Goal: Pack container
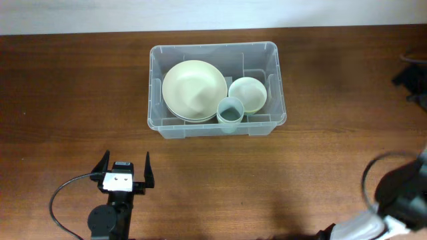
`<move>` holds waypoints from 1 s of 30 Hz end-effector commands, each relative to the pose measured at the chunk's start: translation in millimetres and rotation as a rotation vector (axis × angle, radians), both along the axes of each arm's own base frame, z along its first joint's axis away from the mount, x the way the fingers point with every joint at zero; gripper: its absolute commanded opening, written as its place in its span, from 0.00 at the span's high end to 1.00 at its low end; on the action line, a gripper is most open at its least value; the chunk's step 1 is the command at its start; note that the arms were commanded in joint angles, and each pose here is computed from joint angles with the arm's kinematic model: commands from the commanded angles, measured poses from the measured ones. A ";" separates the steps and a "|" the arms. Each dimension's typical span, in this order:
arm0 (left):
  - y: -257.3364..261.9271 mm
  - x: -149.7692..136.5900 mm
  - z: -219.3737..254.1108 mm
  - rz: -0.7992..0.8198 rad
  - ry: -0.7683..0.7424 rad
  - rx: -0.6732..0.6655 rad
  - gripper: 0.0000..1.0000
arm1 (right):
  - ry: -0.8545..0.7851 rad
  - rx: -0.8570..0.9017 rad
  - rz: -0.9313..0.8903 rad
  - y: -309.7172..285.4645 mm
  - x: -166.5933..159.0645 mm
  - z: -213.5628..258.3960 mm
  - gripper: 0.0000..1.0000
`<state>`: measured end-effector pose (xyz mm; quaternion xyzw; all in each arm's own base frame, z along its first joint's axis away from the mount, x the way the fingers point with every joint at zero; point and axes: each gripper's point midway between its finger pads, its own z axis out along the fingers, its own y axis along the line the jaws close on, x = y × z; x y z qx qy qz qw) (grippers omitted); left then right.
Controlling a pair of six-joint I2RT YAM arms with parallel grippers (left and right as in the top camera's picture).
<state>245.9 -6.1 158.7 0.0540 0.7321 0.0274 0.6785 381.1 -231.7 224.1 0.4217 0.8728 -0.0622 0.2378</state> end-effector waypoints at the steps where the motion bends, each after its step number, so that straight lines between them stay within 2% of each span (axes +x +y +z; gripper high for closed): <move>1: -2.1 -0.2 -1.3 -0.014 -0.003 0.004 0.00 | -0.135 -0.107 0.080 41.9 7.8 43.6 0.01; 5: -2.1 -0.2 -1.3 -0.014 -0.003 0.004 0.00 | -0.286 -0.196 0.167 83.7 15.7 61.4 0.01; 8: -2.1 -0.2 -1.3 -0.014 -0.003 0.004 0.00 | -0.379 -0.248 0.203 108.6 6.4 65.2 0.01; 15: -2.1 -0.2 -1.3 -0.014 -0.003 0.004 0.00 | -0.562 -0.290 0.274 151.3 -43.1 51.4 0.00; 24: -1.4 -0.1 -1.3 -0.010 -0.003 0.004 0.00 | -0.759 -0.442 0.474 193.0 -104.7 17.5 0.01; 30: -1.4 -0.1 -1.3 -0.010 -0.003 0.004 0.00 | -0.852 -0.440 0.505 205.7 -128.7 -4.3 0.01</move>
